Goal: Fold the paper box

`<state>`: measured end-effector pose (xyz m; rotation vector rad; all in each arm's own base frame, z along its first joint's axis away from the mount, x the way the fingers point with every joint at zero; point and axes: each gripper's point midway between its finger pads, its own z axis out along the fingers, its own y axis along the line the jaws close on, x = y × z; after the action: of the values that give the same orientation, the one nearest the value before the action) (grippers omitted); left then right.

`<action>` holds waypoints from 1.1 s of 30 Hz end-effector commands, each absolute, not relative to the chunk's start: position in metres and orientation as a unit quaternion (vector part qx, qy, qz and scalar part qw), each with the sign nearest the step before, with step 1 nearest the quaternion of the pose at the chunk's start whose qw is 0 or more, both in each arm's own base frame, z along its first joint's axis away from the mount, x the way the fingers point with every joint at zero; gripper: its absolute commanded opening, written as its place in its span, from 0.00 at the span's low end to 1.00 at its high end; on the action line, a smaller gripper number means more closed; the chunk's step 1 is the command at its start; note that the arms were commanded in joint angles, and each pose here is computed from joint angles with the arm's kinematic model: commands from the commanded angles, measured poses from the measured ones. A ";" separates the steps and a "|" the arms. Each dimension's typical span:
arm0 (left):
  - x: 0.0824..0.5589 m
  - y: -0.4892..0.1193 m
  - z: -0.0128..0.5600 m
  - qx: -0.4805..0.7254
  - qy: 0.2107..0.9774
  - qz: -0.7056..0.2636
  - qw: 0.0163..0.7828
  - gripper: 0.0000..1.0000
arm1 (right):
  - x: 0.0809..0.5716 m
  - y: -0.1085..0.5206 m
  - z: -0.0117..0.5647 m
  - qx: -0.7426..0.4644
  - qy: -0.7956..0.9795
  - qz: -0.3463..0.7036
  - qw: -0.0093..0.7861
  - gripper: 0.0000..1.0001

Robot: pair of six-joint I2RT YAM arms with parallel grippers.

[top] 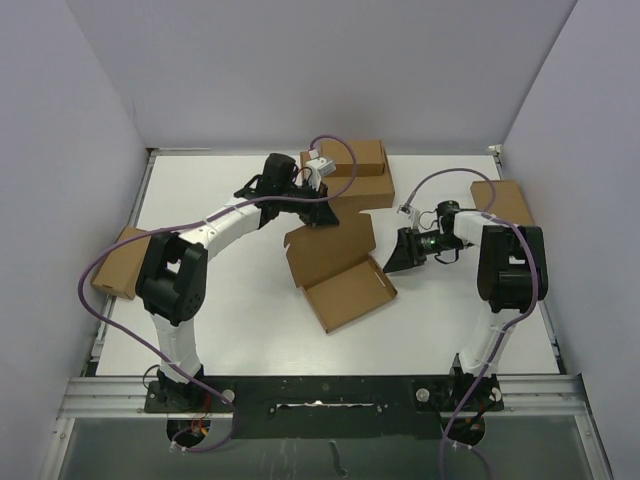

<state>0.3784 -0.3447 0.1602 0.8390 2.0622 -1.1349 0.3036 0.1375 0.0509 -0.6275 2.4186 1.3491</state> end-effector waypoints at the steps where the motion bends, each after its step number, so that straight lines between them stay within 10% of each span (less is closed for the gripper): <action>1: 0.381 -0.353 0.180 0.332 0.758 -0.444 0.343 0.00 | 0.310 0.146 0.061 -0.232 0.829 0.483 0.161 0.42; 33: 0.378 -0.356 0.178 0.328 0.760 -0.449 0.337 0.00 | 0.316 0.146 0.037 -0.338 0.878 0.279 0.193 0.31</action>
<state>0.3765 -0.3482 0.1614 0.8380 2.0595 -1.1437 0.3031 0.1511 0.0317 -0.9062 2.5005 0.9419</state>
